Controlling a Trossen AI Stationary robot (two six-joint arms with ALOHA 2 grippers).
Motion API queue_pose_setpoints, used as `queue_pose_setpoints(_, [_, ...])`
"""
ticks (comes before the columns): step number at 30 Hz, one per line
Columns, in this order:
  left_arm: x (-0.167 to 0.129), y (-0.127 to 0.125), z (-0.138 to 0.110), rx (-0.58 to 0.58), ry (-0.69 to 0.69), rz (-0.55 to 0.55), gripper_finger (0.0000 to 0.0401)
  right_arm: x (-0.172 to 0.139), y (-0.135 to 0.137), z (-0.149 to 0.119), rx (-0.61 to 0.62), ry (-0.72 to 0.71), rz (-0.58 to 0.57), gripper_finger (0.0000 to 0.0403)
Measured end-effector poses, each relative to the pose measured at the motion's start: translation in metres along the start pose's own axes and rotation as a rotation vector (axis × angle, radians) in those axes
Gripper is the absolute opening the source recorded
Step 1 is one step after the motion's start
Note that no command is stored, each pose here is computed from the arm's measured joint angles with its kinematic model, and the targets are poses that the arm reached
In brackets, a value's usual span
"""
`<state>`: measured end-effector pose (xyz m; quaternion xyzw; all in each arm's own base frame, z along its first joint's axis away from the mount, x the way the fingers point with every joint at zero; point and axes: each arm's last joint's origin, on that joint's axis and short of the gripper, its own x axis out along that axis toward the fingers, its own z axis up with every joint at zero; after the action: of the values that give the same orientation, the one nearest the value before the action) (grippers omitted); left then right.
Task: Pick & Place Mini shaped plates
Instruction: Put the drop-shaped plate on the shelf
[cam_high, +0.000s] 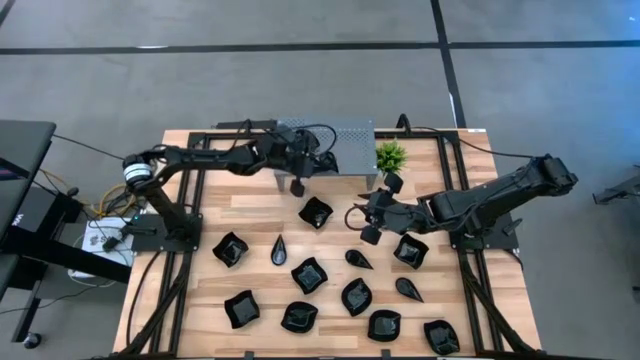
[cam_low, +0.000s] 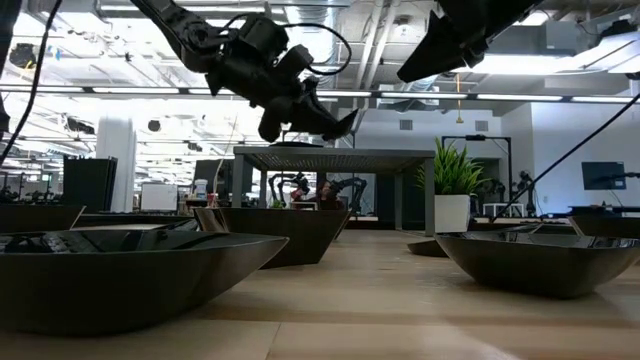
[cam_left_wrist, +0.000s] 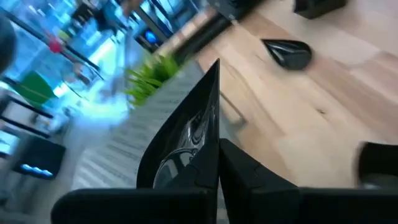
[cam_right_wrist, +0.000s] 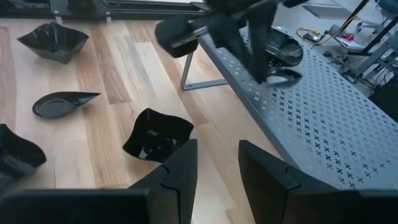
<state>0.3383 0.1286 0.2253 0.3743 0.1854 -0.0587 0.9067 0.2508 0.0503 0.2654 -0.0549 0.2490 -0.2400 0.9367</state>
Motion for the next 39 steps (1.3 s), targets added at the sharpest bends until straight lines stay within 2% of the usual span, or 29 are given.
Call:
queue_pose_setpoints(5, [-0.004,0.012,-0.004,0.053,-0.050,0.055,0.0007,0.000,0.000,0.000,-0.002,0.001,-0.005,0.0111])
queue_pose_setpoints(13, [-0.011,0.024,-0.020,-0.010,-0.013,0.094,0.0007,0.000,0.000,0.000,-0.024,0.000,-0.006,0.0111])
queue_pose_setpoints(19, [-0.017,0.032,-0.031,-0.106,0.007,0.123,0.0007,0.000,0.000,0.000,-0.027,0.000,-0.007,0.0111])
queue_pose_setpoints(22, [-0.017,0.032,-0.026,-0.101,-0.090,0.082,0.0007,0.000,0.000,0.000,-0.027,0.000,-0.007,0.0111])
queue_pose_setpoints(25, [-0.014,0.026,-0.018,-0.147,-0.179,0.002,0.0008,0.000,-0.001,0.000,-0.027,0.000,-0.008,0.0111])
queue_pose_setpoints(39, [-0.014,0.002,-0.036,-0.191,-0.095,-0.027,0.0008,0.000,0.000,0.000,-0.027,0.000,-0.008,0.0111])
